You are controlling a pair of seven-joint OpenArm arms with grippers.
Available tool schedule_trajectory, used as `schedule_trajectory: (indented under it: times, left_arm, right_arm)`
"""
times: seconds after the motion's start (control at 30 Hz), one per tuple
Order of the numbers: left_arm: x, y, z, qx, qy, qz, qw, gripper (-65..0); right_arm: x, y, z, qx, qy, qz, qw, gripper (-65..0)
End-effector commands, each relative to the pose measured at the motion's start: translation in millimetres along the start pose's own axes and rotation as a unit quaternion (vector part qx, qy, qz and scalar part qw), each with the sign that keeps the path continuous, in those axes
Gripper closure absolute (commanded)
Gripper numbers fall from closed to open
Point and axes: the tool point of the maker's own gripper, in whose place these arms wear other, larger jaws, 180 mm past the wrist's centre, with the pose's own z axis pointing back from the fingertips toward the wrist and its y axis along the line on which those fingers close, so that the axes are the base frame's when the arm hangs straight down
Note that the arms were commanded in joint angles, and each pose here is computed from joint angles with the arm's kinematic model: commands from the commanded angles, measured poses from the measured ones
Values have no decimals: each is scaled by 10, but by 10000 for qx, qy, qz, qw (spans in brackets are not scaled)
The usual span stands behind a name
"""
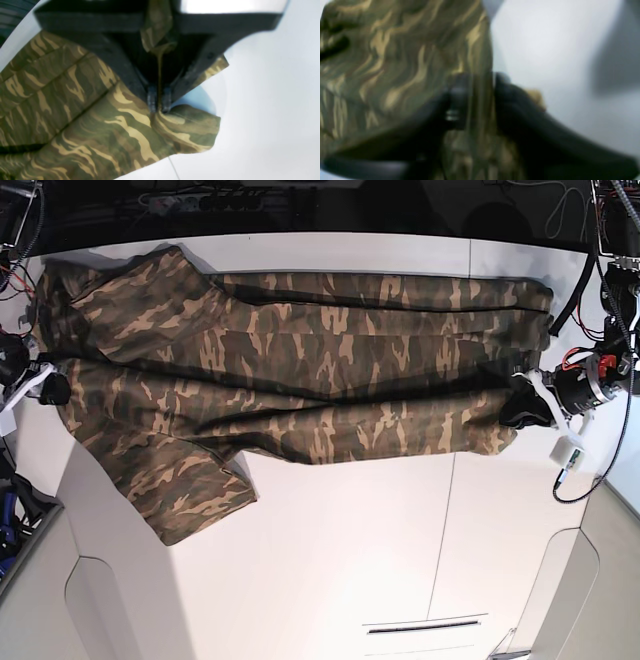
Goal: Fold the T-shirt properly
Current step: 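Fold the hem over toward the shoulder edge with both grippers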
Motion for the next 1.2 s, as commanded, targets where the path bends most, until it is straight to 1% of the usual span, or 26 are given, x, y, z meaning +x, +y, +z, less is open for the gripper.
schedule_trajectory:
  times: [0.0,0.03,0.07,0.17,0.2,0.33,0.47,0.63,0.73,0.87,1.0,1.03,1.07,1.17]
  left_arm:
    - [221,23,69,0,-307,-143,9994,0]
    - [219,23,69,1,-304,-144,9994,0]
    - [212,26,68,11,-290,-152,9995,0]
    - [189,52,67,81,-222,-220,9995,0]
    - [180,60,67,105,-199,-242,9995,0]
    - [164,77,66,152,-152,-288,9994,0]
    - [177,74,66,148,-189,-287,9993,0]
    - [231,72,69,147,-340,-292,9989,0]
    - [226,73,68,148,-331,-291,9989,0]
    - [247,72,70,144,-381,-290,9987,0]
    - [243,70,68,142,-377,-287,9988,0]
    - [243,70,68,142,-377,-287,9988,0]
    - [242,67,65,138,-380,-283,9988,0]
    - [242,55,55,124,-392,-268,9988,0]
  right_arm:
    - [264,-95,85,-141,-363,136,9991,-296]
    - [327,-100,89,-161,-522,162,9984,-337]
    - [390,-107,97,-186,-689,192,9973,-350]
    - [638,-116,135,-241,-1325,154,9908,-349]
    - [700,-118,135,-279,-1450,149,9889,-349]
    - [873,-93,31,-447,-1546,248,9867,-349]
    - [1019,-54,-142,-331,-1737,-61,9842,-349]
    - [1100,-91,-487,-284,-1730,-420,9836,-349]
    - [1029,-50,-693,-223,-1519,-458,9871,-347]
    - [863,175,-941,-49,-1151,-283,9929,-347]
    - [769,447,-1090,177,-1035,-257,9941,-346]
    - [760,500,-1114,226,-1032,-276,9940,-338]
    - [756,552,-1137,273,-1035,-299,9938,-310]
    - [757,667,-1181,386,-1045,-310,9933,-181]
